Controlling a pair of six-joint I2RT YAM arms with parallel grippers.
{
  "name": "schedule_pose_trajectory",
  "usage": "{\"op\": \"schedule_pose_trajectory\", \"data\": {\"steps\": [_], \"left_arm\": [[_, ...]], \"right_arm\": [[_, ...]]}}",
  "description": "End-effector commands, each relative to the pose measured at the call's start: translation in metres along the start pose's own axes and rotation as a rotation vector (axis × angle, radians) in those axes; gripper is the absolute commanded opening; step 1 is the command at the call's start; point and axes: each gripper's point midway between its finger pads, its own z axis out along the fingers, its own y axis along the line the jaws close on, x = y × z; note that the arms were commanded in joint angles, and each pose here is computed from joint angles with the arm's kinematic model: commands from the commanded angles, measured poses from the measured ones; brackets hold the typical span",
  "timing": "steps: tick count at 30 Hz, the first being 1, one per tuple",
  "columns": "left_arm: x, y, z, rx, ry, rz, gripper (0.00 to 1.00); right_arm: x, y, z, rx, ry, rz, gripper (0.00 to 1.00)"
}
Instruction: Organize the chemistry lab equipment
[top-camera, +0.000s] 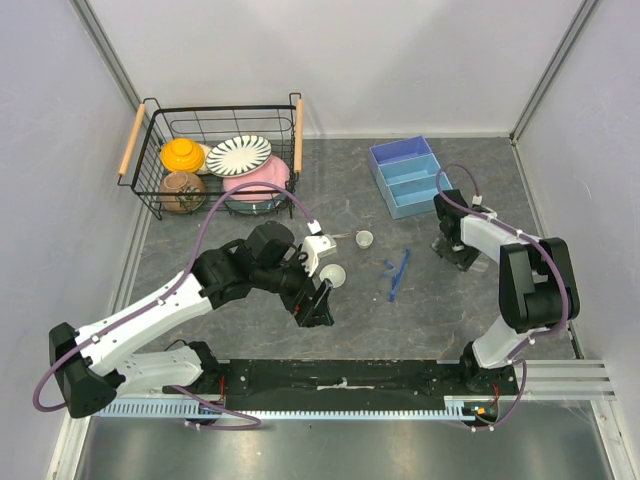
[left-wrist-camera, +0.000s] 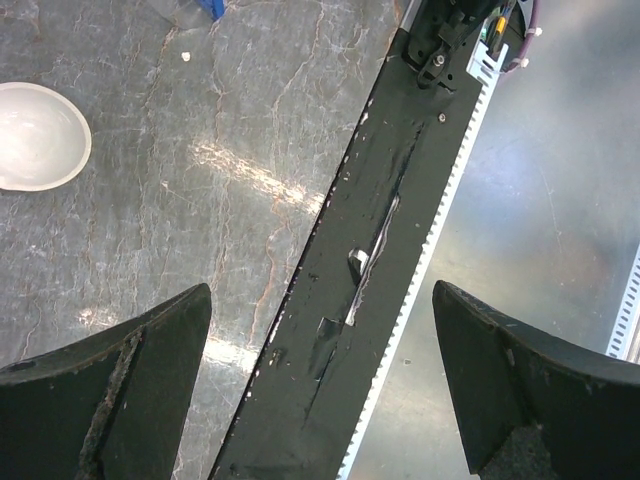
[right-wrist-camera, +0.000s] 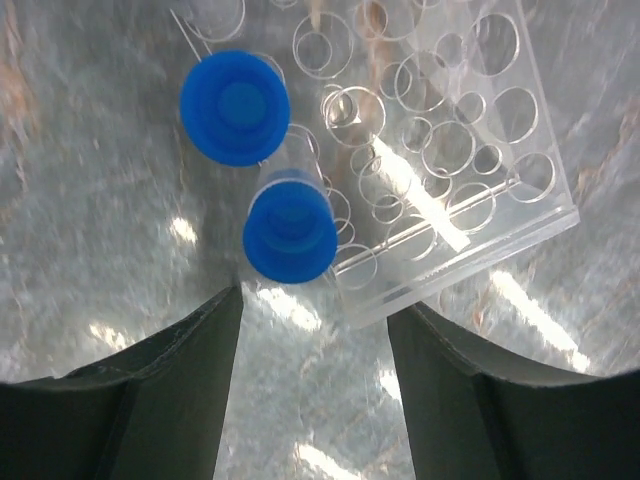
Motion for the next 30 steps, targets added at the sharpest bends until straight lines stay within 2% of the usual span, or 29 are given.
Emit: {"op": "schedule_pose_trajectory", "data": {"steps": [1,7,15,20,24,30], "left_arm": [[-0.012,-0.005,-0.010,0.008,-0.044,0.037,0.97],[-0.007,-0.004,-0.011,0.018,-0.044,0.027,0.97],[-0.001,-0.008,-0.005,0.062,-0.049,-0.002,0.97],[0.005,-0.004,0.003,0.064,-0.040,-0.016,0.97],[0.003,-0.005,0.003,0.065,-0.052,-0.024,0.96],[-0.008,-0.008,-0.002,0.060,-0.065,-0.032,0.99]], "right_arm": [[-0.008,-0.020,0.030,0.088,0.031,-0.062,0.68],[-0.034,-0.028,0.057,0.111,0.053,-0.049,0.69],[-0.077,-0.009,0.080,0.120,0.019,-0.154,0.70],[-0.086,-0.006,0.097,0.149,0.052,-0.184,0.70],[-0.089,-0.003,0.094,0.147,0.060,-0.197,0.70],[-0.081,0.001,0.056,0.104,0.020,-0.234,0.70]]}}
